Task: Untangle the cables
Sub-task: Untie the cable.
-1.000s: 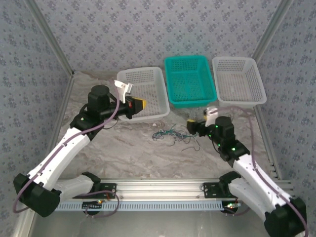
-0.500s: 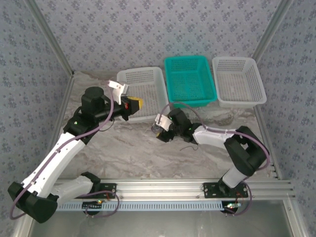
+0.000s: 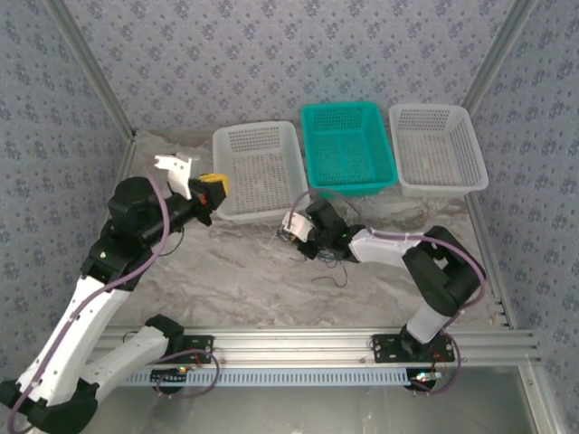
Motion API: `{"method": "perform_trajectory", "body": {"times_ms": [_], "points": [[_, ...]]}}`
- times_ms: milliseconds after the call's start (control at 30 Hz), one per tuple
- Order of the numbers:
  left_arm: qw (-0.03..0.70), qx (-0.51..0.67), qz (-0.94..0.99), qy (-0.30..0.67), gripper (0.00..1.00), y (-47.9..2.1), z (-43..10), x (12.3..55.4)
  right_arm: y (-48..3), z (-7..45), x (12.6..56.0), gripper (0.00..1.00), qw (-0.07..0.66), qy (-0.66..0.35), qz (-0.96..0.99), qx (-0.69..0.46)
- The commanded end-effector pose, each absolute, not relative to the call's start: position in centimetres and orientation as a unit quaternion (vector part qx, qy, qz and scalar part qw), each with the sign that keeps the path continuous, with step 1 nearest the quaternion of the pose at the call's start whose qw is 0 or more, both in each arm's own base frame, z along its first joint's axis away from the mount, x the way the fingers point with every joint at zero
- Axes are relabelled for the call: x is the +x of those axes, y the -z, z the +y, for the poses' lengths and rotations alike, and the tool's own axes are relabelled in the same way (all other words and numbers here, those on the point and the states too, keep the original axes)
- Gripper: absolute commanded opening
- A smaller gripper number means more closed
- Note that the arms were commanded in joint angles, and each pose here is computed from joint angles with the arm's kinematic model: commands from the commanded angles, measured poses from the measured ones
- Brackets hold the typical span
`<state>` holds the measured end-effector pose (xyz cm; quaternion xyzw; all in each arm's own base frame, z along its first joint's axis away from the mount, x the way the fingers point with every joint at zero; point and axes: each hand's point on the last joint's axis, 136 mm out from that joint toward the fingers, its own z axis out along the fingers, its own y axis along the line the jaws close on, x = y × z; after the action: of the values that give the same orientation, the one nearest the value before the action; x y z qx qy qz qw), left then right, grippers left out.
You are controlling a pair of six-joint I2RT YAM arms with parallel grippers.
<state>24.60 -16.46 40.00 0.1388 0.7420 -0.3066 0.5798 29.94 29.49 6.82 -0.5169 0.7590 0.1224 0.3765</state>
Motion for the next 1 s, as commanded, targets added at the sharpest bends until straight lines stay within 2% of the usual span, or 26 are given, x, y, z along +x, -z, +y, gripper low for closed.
{"method": "perform_trajectory", "body": {"times_ms": [0,133,333,467,633,800,867,967], "points": [[0.634,-0.009,0.753,0.178,0.0,-41.6,-8.5,25.8,-8.3,27.6,30.1,0.0,0.401,-0.121,0.784,-0.458],[0.631,-0.129,0.763,0.06,0.0,-39.9,-0.8,25.6,-8.7,25.1,30.5,0.0,0.4,-0.115,0.835,-0.359],[0.586,-0.204,0.784,0.012,0.0,-36.2,4.5,26.1,-9.5,19.9,31.0,0.0,0.433,-0.111,0.87,-0.209],[0.564,-0.248,0.787,0.035,0.0,-34.4,6.5,26.8,-9.2,14.6,31.4,0.0,0.447,-0.112,0.882,-0.098],[0.558,-0.278,0.781,0.03,0.0,-33.3,7.8,27.1,-9.0,9.6,30.7,0.0,0.449,-0.052,0.892,-0.009],[0.555,-0.297,0.777,-0.003,0.0,-33.1,9.5,26.6,-8.6,2.5,28.7,0.0,0.452,-0.016,0.873,0.186],[0.552,-0.298,0.779,0.007,0.0,-32.7,9.3,26.9,-8.8,1.9,28.5,0.0,0.464,-0.039,0.861,0.203],[0.538,-0.286,0.791,0.061,0.0,-31.3,7.8,28.3,-9.6,3.7,28.9,0.0,0.477,-0.086,0.859,0.166]]}}
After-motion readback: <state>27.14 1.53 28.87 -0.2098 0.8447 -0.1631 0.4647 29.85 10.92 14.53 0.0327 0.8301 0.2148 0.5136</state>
